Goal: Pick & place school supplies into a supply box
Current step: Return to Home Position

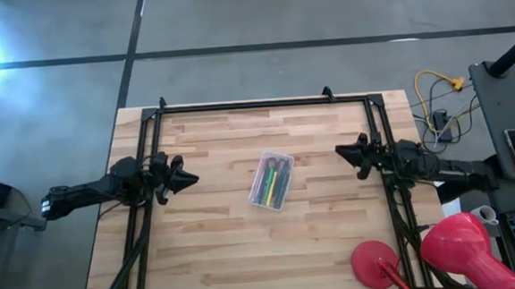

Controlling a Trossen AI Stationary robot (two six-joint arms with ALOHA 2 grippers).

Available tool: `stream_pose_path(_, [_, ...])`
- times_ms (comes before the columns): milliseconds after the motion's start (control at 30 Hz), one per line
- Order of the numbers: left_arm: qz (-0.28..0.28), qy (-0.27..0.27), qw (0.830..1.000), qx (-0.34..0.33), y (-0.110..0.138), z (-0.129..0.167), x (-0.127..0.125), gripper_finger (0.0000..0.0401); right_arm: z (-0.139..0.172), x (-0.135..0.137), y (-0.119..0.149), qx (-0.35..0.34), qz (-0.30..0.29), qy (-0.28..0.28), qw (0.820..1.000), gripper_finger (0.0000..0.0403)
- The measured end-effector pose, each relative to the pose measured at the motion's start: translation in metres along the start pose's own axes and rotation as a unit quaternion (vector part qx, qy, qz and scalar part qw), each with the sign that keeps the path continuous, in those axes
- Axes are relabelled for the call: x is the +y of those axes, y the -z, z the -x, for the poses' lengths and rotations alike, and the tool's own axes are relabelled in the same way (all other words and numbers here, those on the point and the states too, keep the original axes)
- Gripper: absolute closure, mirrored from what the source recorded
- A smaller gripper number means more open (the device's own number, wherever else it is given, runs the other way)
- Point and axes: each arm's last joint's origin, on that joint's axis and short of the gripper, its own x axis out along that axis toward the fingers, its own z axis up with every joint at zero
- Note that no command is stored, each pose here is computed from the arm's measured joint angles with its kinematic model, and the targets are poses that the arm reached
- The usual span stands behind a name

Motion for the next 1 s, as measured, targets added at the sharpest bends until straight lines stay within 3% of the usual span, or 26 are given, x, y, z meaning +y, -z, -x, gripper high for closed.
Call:
stream_pose_path(133, [0.0, 0.0, 1.0, 0.0, 0.0, 0.0, 0.0, 0.0363, -0.0004, -0.0039, -0.0026, -0.014, 0.001, 0.021, 1.0, 0.0335])
stream_pose_path(1000, [0.012, -0.026, 0.999, 0.038, 0.0059, -0.0055, 0.0057, 0.0363, -0.0017, -0.0046, -0.001, -0.004, 0.002, 0.026, 1.0, 0.0335])
